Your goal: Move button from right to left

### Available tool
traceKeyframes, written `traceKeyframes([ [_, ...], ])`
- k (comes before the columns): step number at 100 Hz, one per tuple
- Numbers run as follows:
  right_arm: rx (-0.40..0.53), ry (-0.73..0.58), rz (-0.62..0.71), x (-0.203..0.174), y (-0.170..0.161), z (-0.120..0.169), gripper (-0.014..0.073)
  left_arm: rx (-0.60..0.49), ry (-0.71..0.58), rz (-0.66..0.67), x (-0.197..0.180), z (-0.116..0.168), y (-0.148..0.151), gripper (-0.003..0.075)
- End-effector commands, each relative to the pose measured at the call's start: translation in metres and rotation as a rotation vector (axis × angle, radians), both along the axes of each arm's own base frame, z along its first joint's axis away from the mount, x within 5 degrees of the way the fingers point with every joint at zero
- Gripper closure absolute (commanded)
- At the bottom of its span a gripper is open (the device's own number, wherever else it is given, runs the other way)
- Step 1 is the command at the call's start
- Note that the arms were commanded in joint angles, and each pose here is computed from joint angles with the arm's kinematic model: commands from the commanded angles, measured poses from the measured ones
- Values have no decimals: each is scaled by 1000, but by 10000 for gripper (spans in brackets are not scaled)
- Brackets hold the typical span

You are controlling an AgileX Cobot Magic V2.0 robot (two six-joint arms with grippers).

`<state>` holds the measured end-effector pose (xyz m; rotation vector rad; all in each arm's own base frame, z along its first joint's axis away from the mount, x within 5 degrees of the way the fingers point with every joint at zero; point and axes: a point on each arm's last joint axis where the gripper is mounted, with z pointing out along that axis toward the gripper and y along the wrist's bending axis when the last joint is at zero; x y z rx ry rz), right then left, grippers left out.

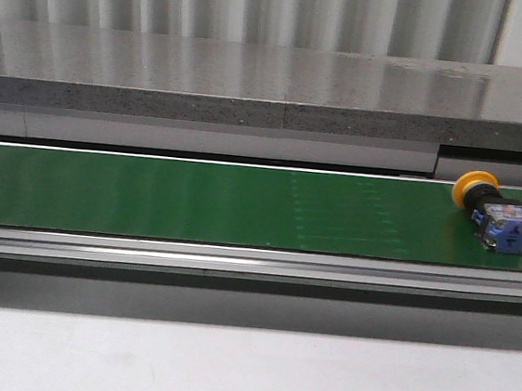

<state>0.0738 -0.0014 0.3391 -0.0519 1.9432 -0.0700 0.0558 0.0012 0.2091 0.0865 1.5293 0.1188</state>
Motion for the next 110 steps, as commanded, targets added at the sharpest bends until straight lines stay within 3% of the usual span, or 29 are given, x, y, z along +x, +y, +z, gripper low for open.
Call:
traceKeyframes([
  [1,-11,-84,1,1,0,13,662,-12,-88,-8,-2,0,-1,740],
  [82,-11,-84,1,1,0,13,662,-14,-110,-10,-2,2,-1,740],
  [110,-11,-84,1,1,0,13,662,-91,-184,-17,-7,38,-1,740],
])
